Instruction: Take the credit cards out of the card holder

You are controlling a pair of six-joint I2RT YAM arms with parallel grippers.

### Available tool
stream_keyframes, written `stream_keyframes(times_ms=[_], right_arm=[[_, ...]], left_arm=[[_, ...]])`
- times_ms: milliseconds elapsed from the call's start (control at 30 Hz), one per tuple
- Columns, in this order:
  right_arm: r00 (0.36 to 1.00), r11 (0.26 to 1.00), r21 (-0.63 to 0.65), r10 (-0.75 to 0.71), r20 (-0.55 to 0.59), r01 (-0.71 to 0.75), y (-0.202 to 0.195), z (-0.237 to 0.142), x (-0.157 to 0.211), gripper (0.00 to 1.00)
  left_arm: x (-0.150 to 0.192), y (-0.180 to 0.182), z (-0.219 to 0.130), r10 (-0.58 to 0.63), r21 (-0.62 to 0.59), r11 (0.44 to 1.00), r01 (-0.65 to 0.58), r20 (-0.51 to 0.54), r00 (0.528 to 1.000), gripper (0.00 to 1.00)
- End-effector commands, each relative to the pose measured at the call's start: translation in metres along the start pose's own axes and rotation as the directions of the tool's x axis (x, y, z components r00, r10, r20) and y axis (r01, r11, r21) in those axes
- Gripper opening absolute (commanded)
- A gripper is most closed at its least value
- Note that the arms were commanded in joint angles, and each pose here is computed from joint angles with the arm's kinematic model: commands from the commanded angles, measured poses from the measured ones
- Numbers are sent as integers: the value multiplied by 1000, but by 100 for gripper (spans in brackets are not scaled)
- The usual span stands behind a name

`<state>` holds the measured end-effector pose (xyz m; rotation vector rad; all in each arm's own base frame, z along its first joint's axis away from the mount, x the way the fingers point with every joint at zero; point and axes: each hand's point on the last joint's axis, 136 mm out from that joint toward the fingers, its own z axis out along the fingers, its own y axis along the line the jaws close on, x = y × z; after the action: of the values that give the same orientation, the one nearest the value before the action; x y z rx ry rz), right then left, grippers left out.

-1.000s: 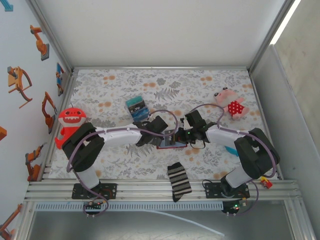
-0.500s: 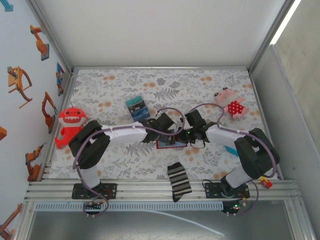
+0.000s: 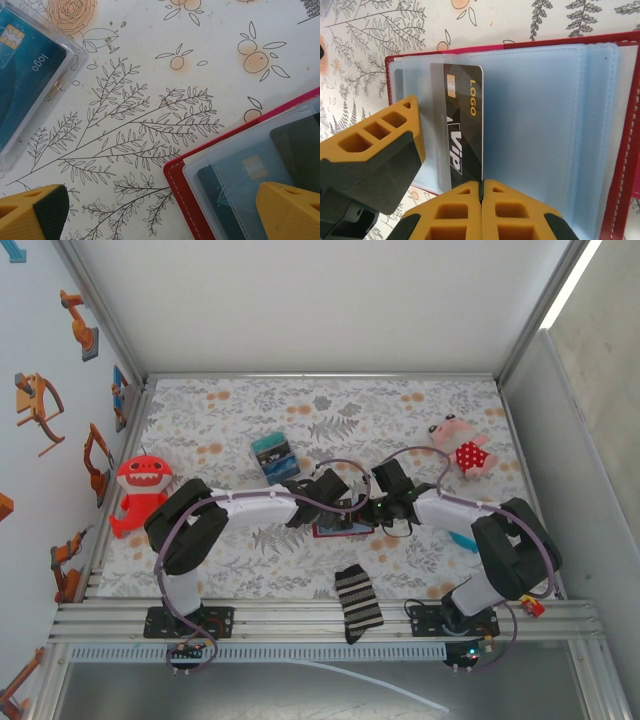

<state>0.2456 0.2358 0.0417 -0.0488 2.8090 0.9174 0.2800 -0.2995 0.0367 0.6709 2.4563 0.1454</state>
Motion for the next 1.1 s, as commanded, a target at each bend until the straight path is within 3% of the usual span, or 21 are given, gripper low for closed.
stream_keyframes(times_ms=[0, 167, 467, 533, 767, 1067], right_arm=[[999, 1000, 12, -13, 33, 12, 3, -11, -8, 0], [999, 997, -75, 5, 42, -2, 15, -7, -9, 16], [999, 988, -151, 26, 45, -19, 20, 5, -10, 25], [999, 989, -144, 27, 43, -20, 18, 7, -10, 24], [998, 996, -88, 16, 55, -12, 9, 5, -10, 9], [996, 999, 6, -40, 81, 39, 5, -17, -13, 4]], left_arm=[[12, 2, 5, 43, -31, 999, -45, -48, 998, 97], [14, 1, 6, 47, -32, 998, -49, -54, 997, 97], [16, -2, 6, 50, -24, 998, -52, -60, 997, 97], [17, -2, 6, 50, -24, 998, -51, -60, 997, 97], [17, -1, 5, 41, -23, 999, -43, -59, 997, 97], [7, 6, -7, 40, -34, 999, -41, -24, 999, 97]])
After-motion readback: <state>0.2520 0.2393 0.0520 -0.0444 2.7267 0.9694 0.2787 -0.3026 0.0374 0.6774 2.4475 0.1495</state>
